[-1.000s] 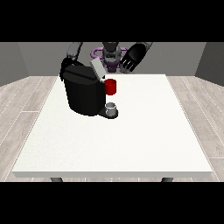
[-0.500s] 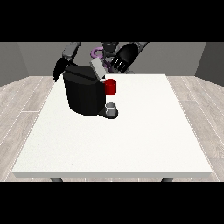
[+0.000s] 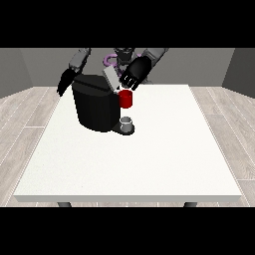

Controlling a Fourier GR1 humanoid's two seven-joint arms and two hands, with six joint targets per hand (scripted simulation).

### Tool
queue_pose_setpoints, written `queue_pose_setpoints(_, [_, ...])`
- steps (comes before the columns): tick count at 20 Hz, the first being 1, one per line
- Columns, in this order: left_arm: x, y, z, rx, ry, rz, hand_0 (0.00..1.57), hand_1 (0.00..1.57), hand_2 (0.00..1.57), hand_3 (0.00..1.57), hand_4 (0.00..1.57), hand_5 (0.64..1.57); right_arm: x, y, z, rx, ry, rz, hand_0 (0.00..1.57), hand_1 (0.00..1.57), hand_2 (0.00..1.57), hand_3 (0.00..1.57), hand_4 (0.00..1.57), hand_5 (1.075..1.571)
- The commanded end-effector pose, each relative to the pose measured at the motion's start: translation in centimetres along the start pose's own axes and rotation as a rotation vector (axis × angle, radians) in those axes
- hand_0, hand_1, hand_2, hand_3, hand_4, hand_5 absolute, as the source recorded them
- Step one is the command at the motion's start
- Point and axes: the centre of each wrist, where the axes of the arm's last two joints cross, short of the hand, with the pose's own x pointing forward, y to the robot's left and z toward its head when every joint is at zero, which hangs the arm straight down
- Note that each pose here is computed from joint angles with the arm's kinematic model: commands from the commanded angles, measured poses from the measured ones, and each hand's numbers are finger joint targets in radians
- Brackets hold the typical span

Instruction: Insert the coffee pod into the coffee machine and close the lid

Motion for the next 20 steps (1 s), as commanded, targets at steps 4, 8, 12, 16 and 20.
queue_pose_setpoints(4, [1.4,0.3,-0.6,-0.032,-0.02,0.01,1.25,1.25,1.29,1.24,0.45,1.571,-0.3,-0.1,-0.5,-0.044,0.01,0.015,0.0,0.0,0.0,0.0,0.15,1.571])
queue_pose_setpoints(8, [-0.6,-2.9,-0.7,-0.056,-0.002,0.005,1.24,1.24,1.28,1.23,0.42,1.571,-0.9,-0.1,0.5,-0.013,0.033,0.002,0.0,0.0,0.0,0.0,0.04,1.571])
queue_pose_setpoints(12, [-0.9,1.2,0.3,-0.002,-0.029,-0.007,1.19,1.19,1.23,1.19,0.43,1.571,-1.0,-1.2,0.4,-0.017,-0.021,0.003,0.0,0.0,0.0,0.0,0.16,1.571])
queue_pose_setpoints(16, [0.5,-1.3,-0.9,-0.011,-0.028,-0.028,1.17,1.17,1.23,1.19,0.42,1.571,-0.1,-0.8,-0.4,-0.032,-0.019,-0.018,0.0,0.0,0.0,0.0,0.0,1.571])
queue_pose_setpoints(20, [-1.6,-0.5,-0.1,0.001,-0.003,0.005,1.23,1.23,1.26,1.2,0.41,1.571,-0.2,-0.6,0.5,-0.002,0.025,0.0,0.0,0.0,0.0,0.0,0.0,1.571])
